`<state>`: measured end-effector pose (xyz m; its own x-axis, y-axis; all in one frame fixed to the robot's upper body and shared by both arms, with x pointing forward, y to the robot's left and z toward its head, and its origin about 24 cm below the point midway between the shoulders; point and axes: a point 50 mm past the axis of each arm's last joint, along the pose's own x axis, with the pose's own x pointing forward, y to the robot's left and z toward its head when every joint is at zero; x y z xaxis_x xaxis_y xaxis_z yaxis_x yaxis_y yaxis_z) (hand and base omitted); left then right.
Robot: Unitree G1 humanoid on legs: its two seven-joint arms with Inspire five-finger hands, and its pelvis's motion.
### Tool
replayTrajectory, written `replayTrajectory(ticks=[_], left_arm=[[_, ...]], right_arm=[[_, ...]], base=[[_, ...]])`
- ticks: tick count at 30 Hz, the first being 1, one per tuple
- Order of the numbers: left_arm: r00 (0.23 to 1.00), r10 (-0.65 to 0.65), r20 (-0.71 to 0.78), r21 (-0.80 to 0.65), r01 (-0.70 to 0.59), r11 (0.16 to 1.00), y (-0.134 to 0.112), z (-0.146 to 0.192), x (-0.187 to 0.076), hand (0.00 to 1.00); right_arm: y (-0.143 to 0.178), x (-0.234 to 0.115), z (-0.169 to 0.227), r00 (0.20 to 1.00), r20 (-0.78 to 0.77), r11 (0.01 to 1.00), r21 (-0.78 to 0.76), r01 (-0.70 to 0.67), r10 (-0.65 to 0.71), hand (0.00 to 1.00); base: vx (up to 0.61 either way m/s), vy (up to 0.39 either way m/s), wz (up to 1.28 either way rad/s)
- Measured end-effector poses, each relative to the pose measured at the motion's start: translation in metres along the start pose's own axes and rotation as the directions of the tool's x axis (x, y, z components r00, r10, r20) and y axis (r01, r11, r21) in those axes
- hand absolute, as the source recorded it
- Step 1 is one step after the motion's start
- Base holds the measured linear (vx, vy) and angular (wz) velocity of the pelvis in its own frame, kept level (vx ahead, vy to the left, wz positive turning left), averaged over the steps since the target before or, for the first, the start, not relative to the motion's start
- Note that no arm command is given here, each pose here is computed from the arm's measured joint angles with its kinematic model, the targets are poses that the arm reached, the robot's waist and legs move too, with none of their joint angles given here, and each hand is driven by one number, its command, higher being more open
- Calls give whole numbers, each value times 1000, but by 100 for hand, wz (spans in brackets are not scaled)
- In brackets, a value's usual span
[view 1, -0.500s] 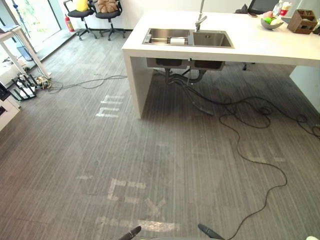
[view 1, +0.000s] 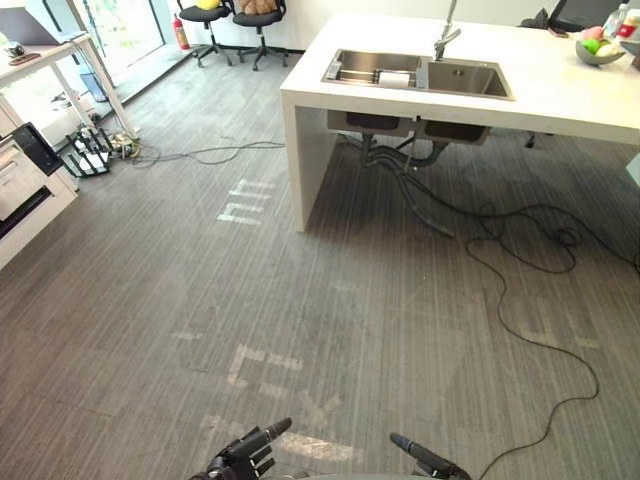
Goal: Walk over to the sink, pick up the cup, carry it to the dishwasher, place the cup inside the dishwasher, then close the dishwasher door
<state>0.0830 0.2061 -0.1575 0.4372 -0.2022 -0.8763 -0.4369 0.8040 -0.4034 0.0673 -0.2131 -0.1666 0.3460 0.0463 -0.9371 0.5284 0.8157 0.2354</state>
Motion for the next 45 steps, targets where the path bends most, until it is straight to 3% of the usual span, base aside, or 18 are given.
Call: replayTrajectory(ticks=[6,16,21,28,32,36,40,45], left_arm=[[996,74,-42,186,-65,980,-6,-1,6,100],[969,248,5,194,-244,950,-4,-4,10,100],[971,238,-2,118,-236,965,-5,-9,10,100],[981,195,16,15,-195,981,-6,-5,10,100],[981,189,35,42,-190,981,-6,4,10,100],[983,178,40,65,-180,982,-13,14,11,100],[979,198,49,80,-201,976,-5,24,6,100],[993,111,50,33,-113,993,-31,16,15,100]], right_arm=[[0,0,1,1000,5,1000,4,2,-2,100],[2,1,-1,1000,18,1000,5,12,-12,100],[3,1,-2,1000,19,1000,6,20,-20,100],[11,3,15,991,134,999,44,12,-18,100],[14,2,27,981,192,996,85,2,-18,100],[27,2,43,969,247,998,54,-34,19,100],[41,3,42,966,247,997,12,-80,75,100],[26,-1,43,970,241,998,32,-45,35,100]], base=[[-63,-5,-6],[-20,-9,-2],[-12,-11,-12],[-35,17,2],[94,-17,33],[201,-87,2],[388,-236,-19],[538,-290,21]])
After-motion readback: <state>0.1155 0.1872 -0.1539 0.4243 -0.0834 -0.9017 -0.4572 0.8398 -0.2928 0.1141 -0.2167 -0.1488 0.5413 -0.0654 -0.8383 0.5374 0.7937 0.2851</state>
